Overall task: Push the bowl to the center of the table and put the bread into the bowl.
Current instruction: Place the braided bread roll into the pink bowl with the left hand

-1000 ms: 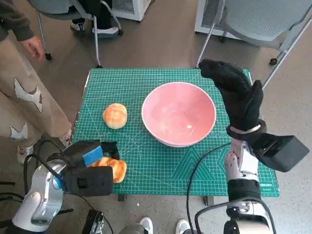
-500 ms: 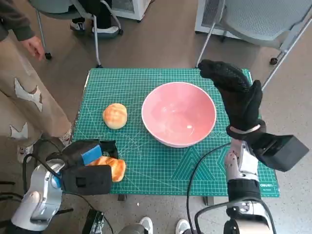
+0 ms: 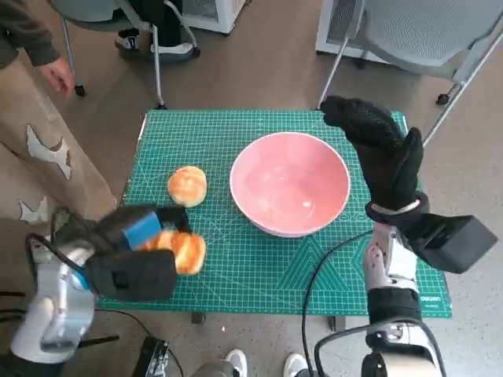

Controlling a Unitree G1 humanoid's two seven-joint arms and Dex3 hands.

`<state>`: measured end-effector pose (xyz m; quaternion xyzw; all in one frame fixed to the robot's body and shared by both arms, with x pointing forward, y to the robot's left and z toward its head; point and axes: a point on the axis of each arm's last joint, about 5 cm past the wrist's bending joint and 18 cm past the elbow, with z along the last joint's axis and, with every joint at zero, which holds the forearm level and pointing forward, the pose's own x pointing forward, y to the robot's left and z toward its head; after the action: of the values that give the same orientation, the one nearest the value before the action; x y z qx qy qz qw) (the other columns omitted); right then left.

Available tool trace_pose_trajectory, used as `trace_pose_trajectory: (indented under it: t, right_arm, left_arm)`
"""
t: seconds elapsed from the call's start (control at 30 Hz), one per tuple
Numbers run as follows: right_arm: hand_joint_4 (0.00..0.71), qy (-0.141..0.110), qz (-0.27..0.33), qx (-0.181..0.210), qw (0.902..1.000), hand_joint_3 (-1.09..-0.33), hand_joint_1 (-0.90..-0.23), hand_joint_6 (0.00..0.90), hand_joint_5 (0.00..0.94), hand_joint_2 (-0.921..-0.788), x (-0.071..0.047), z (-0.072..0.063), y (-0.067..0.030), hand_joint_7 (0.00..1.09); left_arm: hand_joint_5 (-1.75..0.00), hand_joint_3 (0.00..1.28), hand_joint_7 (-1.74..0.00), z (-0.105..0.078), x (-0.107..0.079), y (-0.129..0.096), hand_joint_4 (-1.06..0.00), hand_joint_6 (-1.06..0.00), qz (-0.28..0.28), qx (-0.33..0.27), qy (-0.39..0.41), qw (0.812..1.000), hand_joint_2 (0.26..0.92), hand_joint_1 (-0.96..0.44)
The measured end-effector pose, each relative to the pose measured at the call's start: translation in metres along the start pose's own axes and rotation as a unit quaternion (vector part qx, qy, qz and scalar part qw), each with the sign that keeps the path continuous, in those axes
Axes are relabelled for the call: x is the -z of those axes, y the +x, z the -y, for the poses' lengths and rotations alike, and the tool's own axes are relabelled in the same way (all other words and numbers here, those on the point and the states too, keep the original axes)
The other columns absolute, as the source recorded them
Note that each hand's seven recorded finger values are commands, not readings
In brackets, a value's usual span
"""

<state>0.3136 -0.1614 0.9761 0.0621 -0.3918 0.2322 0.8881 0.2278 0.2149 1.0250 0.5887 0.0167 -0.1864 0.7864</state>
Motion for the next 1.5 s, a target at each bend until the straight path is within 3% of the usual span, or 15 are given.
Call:
trace_pose_trajectory:
  t: [0.13, 0.37, 0.57, 0.67, 0.97, 1.5]
  right_arm:
    - [0.236, 0.002, -0.002, -0.001, 1.0000, -0.692, -0.638, 0.086, 0.001, -0.921, 0.001, 0.000, 0.0012, 0.53]
    - [0.237, 0.003, -0.004, -0.001, 1.0000, -0.690, -0.641, 0.087, 0.001, -0.921, 0.002, -0.001, 0.0009, 0.53]
    - [0.237, 0.003, -0.004, -0.003, 1.0000, -0.690, -0.642, 0.088, 0.001, -0.921, 0.002, -0.001, 0.0008, 0.53]
    - [0.236, 0.003, -0.003, -0.004, 1.0000, -0.690, -0.645, 0.087, 0.000, -0.921, 0.001, 0.000, 0.0008, 0.53]
    - [0.235, -0.003, 0.005, -0.007, 1.0000, -0.689, -0.654, 0.086, 0.000, -0.921, -0.002, 0.001, 0.0015, 0.53]
    - [0.237, -0.018, 0.008, 0.008, 0.9998, -0.698, -0.644, 0.078, 0.002, -0.921, -0.009, 0.005, -0.0050, 0.54]
  left_arm:
    - [-1.21, 0.36, -1.14, -0.019, -0.013, -0.002, -0.73, -0.64, 0.028, -0.061, 0.008, 0.998, 0.750, 0.00]
    - [-1.20, 0.31, -1.12, -0.041, -0.036, -0.003, -0.74, -0.64, 0.059, -0.160, 0.023, 0.985, 0.773, 0.00]
    - [-1.23, 0.33, -1.03, -0.052, -0.055, -0.001, -0.76, -0.69, 0.082, -0.205, 0.029, 0.975, 0.754, 0.00]
    - [-1.21, 0.25, -0.98, -0.056, -0.064, 0.001, -0.77, -0.71, 0.101, -0.215, 0.029, 0.971, 0.786, 0.00]
    - [-1.20, 0.07, -0.99, -0.070, -0.090, 0.021, -0.76, -0.69, 0.150, -0.202, 0.039, 0.967, 0.890, 0.00]
    - [-1.19, 0.05, -1.09, -0.078, -0.121, 0.074, -0.72, -0.65, 0.193, -0.113, 0.059, 0.973, 0.917, 0.00]
